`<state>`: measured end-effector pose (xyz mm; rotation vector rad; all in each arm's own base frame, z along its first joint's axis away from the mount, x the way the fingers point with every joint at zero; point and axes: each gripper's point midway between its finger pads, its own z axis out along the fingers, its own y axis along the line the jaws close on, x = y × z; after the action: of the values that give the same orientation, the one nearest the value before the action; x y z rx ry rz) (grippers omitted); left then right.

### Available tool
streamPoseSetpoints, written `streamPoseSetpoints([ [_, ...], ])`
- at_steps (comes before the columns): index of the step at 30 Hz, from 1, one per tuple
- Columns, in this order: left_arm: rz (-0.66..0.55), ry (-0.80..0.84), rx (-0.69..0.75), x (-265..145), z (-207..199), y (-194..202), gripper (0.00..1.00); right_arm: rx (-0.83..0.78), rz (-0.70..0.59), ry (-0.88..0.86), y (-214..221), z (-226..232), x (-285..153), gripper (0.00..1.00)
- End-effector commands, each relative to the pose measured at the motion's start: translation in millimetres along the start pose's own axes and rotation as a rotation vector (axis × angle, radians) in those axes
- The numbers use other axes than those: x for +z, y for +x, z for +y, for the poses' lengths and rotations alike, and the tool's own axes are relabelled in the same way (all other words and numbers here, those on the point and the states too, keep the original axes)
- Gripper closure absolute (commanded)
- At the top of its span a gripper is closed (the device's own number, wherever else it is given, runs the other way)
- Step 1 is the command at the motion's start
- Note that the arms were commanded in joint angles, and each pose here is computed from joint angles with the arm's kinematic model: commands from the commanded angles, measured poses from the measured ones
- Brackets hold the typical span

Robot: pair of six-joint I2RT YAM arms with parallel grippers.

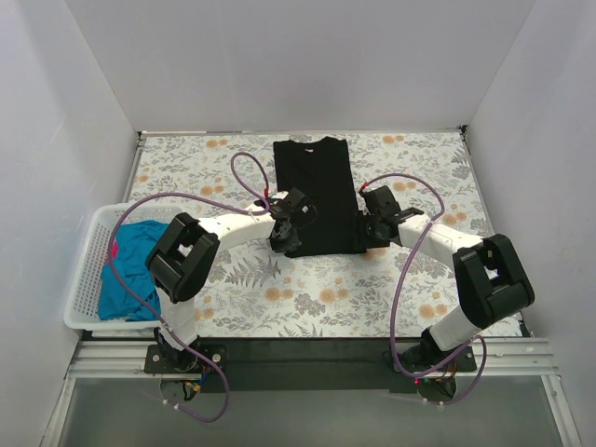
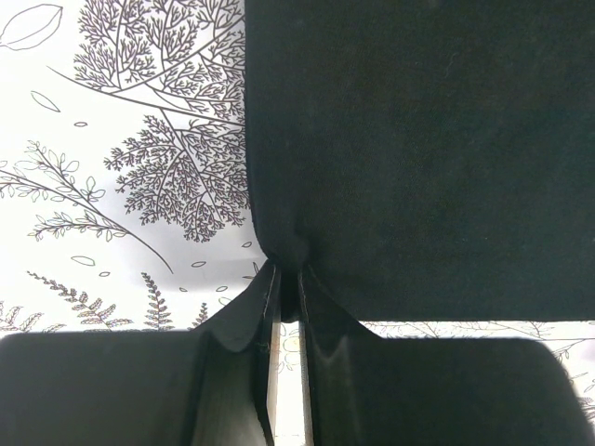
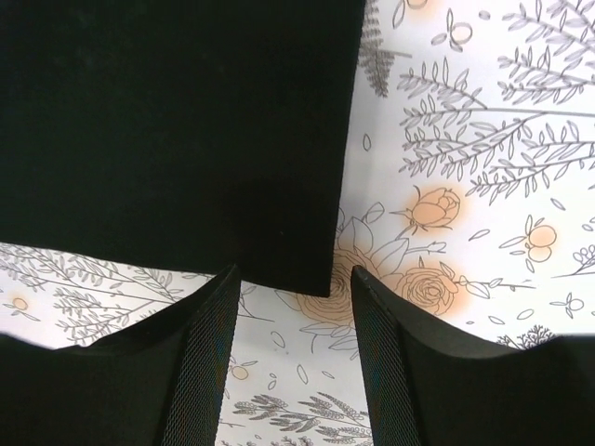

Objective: Fold and stack the t-shirts
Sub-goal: Fold the tshirt

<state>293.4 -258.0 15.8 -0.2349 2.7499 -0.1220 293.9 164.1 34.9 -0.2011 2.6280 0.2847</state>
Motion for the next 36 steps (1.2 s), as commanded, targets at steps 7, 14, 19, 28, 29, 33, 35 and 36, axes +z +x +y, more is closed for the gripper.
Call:
streamPoseSetpoints([
  [7, 0.179, -0.121, 0.067, 11.9, 38.6, 54.1, 1.00, 0.019, 0.003, 0.053, -12.5, 0.8, 4.4, 0.46],
  [14, 0.182, -0.115, 0.069, 10.6, 38.3, 54.9, 1.00, 0.019, 0.085, 0.140, 8.8, -7.9, 16.4, 0.48],
  [19, 0.179, -0.102, 0.066, 6.3, 38.0, 54.9, 1.00, 0.030, 0.205, 0.152, 33.8, -8.7, 21.3, 0.49],
  [28, 0.171, -0.089, 0.066, 2.4, 37.3, 53.4, 1.00, 0.051, 0.339, 0.122, 67.8, -5.3, 26.3, 0.68],
  [29, 0.171, -0.087, 0.066, 2.6, 37.2, 53.0, 1.00, 0.052, 0.344, 0.117, 68.7, -3.9, 26.6, 0.79],
  [33, 0.175, -0.086, 0.074, 1.8, 36.2, 52.4, 1.00, 0.038, 0.353, 0.111, 66.4, -2.5, 26.1, 0.99],
  [35, 0.180, -0.099, 0.079, -2.3, 39.1, 52.4, 1.00, 0.031, 0.348, 0.103, 64.2, -1.3, 21.8, 0.99],
  [36, 0.175, -0.093, 0.077, -8.0, 38.6, 50.5, 1.00, 0.030, 0.347, 0.082, 63.3, 2.2, 15.3, 0.99],
])
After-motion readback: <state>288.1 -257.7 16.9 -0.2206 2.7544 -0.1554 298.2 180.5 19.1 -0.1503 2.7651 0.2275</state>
